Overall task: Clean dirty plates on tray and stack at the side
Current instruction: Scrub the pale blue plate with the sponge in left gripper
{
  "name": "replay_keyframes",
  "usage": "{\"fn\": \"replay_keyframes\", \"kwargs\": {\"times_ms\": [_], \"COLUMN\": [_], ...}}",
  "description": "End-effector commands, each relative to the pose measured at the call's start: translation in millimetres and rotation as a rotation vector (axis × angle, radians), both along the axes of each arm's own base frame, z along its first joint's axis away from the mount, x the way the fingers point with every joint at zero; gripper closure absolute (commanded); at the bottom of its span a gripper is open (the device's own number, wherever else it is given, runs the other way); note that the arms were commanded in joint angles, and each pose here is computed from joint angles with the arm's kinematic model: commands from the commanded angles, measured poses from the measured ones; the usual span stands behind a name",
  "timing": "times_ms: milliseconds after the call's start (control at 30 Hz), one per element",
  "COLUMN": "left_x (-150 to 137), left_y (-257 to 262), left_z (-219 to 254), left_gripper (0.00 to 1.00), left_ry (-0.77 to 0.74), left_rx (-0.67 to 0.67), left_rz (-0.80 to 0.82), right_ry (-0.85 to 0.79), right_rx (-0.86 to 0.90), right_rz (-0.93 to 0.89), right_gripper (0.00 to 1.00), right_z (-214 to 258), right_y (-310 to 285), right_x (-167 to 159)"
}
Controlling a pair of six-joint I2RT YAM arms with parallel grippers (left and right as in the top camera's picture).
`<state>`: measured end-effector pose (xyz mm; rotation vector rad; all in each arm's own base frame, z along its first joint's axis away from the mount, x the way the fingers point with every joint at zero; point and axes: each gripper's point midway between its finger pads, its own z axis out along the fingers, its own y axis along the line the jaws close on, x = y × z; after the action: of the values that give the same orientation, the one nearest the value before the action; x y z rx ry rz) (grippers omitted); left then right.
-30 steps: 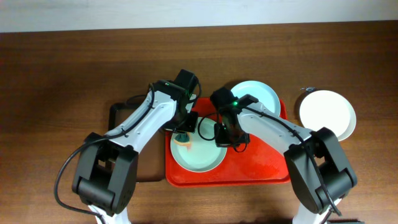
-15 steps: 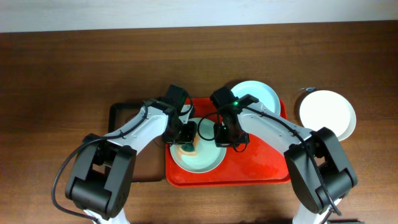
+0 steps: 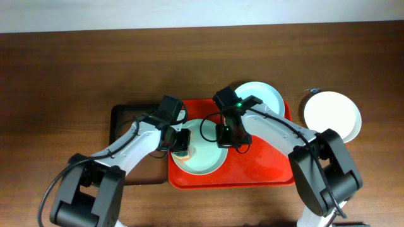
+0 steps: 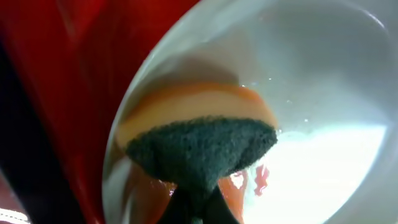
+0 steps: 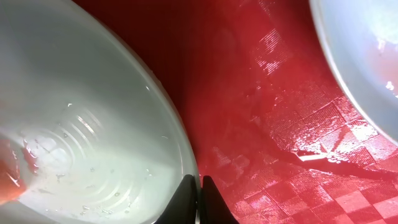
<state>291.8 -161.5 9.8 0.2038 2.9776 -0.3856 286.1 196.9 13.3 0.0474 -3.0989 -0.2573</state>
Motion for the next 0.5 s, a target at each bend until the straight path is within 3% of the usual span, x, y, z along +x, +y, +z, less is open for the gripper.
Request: {"fn": "replay_keyframes", "kwargs": {"times_ms": [0,333,467], "left_x": [-11,-15,-32], "left_y": [2,0,-44], "left_z": [-10,-18,-21], "left_gripper": [1.0,1.0,1.0], "left_ry": [0.039,0.065,0.117], "left_rx": [-0.004,-0.006,-0.145], "left_rz": [0.009,0.005,-0.094], "right_ry": [0.012,0.009,0.006], "right_rx": [0.013,0.015,0.017], "right_rz": [-0.007,-0.007,-0.007], "right_gripper": [0.96,0.96,0.96], "right_z": [-3,-6,-6], "right_y": [2,2,2], "right_x": [-2,-2,-2]}}
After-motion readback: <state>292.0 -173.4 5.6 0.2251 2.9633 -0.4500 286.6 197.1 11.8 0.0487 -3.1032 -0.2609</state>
